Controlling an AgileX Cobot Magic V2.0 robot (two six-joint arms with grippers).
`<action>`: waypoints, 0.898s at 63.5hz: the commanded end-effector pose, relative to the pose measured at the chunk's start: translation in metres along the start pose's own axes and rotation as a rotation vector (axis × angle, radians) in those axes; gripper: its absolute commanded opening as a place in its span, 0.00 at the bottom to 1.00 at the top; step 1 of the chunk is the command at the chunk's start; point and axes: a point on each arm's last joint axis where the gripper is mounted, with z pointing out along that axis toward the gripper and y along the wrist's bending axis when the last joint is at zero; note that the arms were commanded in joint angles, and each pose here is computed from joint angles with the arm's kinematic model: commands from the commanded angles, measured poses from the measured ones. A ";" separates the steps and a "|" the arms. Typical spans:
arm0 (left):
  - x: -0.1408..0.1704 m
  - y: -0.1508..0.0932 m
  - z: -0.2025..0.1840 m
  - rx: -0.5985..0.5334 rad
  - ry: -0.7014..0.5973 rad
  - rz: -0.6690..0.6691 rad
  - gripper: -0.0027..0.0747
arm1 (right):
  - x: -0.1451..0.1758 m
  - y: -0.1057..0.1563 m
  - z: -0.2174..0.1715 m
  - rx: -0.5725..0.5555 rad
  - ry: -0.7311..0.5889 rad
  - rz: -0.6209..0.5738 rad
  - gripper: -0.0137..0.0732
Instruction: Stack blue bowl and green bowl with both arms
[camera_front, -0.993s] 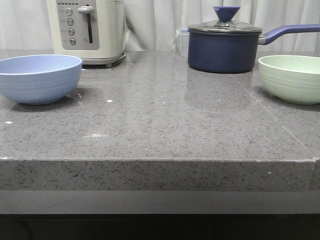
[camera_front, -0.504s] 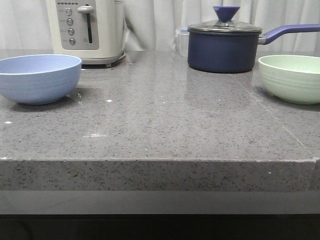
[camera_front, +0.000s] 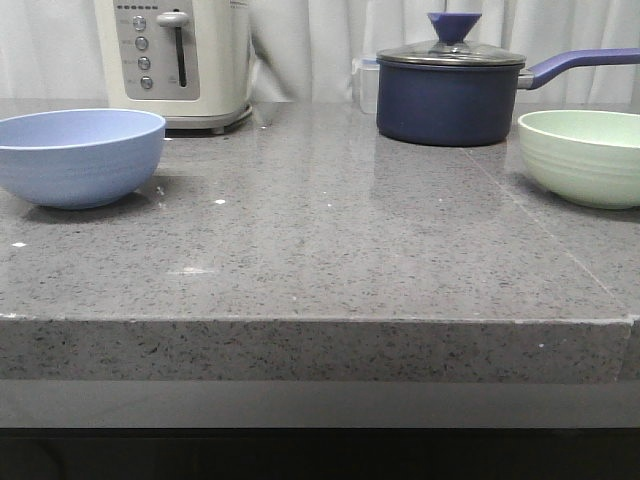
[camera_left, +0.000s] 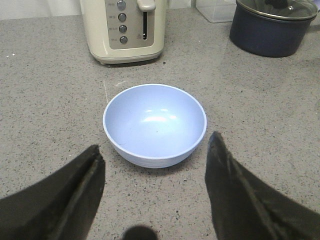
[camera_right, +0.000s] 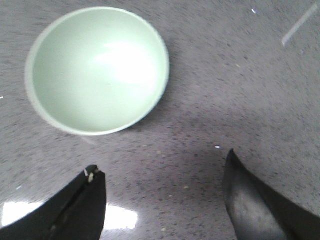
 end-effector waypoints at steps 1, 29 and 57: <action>-0.016 -0.001 -0.003 0.004 -0.104 0.004 0.60 | -0.020 -0.013 0.003 0.019 -0.013 0.046 0.75; -0.016 -0.001 -0.003 0.004 -0.098 0.004 0.60 | -0.043 -0.032 0.100 -0.260 0.126 0.193 0.75; -0.015 -0.001 -0.003 0.004 -0.089 0.004 0.60 | -0.049 -0.037 0.133 -0.254 0.092 0.256 0.55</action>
